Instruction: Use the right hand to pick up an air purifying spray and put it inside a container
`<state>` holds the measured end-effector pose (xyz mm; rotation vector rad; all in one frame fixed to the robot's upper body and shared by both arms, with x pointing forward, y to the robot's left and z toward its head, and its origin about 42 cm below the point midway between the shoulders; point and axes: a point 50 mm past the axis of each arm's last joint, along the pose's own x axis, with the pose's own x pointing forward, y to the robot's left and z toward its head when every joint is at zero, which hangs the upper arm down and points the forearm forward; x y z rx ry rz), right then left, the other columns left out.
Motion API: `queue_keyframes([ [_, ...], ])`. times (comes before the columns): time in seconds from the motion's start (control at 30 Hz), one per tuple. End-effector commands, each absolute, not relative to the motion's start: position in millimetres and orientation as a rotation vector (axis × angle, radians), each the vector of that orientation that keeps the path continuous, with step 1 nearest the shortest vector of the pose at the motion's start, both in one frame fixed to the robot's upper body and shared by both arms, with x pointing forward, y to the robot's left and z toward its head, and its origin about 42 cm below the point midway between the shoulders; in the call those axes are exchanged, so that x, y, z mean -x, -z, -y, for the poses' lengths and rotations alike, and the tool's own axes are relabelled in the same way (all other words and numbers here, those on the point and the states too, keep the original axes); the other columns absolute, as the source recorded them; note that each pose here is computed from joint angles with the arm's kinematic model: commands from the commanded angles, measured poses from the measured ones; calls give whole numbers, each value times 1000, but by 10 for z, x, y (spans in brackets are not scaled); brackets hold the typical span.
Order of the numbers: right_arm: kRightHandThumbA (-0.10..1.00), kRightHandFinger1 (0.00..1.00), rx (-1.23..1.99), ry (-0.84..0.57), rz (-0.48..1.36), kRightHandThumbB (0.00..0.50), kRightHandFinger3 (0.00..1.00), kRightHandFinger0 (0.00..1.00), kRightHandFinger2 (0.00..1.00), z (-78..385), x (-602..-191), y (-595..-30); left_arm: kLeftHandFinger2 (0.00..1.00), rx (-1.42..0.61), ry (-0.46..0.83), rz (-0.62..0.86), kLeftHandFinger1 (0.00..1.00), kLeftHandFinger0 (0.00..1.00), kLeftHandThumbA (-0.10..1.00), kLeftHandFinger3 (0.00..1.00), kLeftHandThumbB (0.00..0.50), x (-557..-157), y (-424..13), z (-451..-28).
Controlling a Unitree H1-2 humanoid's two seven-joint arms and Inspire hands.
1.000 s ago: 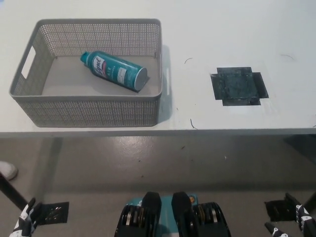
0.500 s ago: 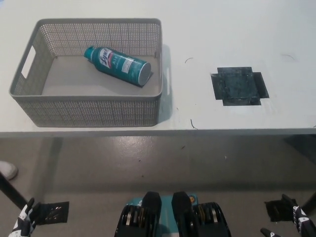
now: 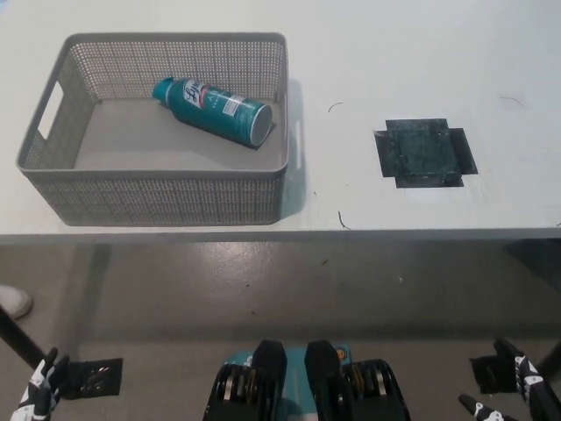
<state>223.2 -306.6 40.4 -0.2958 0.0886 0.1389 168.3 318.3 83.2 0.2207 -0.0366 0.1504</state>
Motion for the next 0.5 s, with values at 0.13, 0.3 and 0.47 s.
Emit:
queue_keyframes([
  [0.13, 894, 1000, 324, -161, -35, 450, 1000, 1000, 1000, 3074, -2260, -471, 1000, -241, -177, 72, 1000, 1000, 1000, 1000, 197, -1659, -909, -3281],
  [0.3, 895, 1000, 318, -163, -40, 460, 1000, 1000, 1000, 3069, -2239, -448, 1000, -246, -176, 66, 1000, 1000, 1000, 1000, 217, -1648, -895, -3289],
  [0.47, 871, 1000, 317, -169, -34, 434, 1000, 1000, 1000, 3040, -2245, -437, 1000, -244, -173, 67, 1000, 1000, 1000, 1000, 213, -1622, -902, -3314],
])
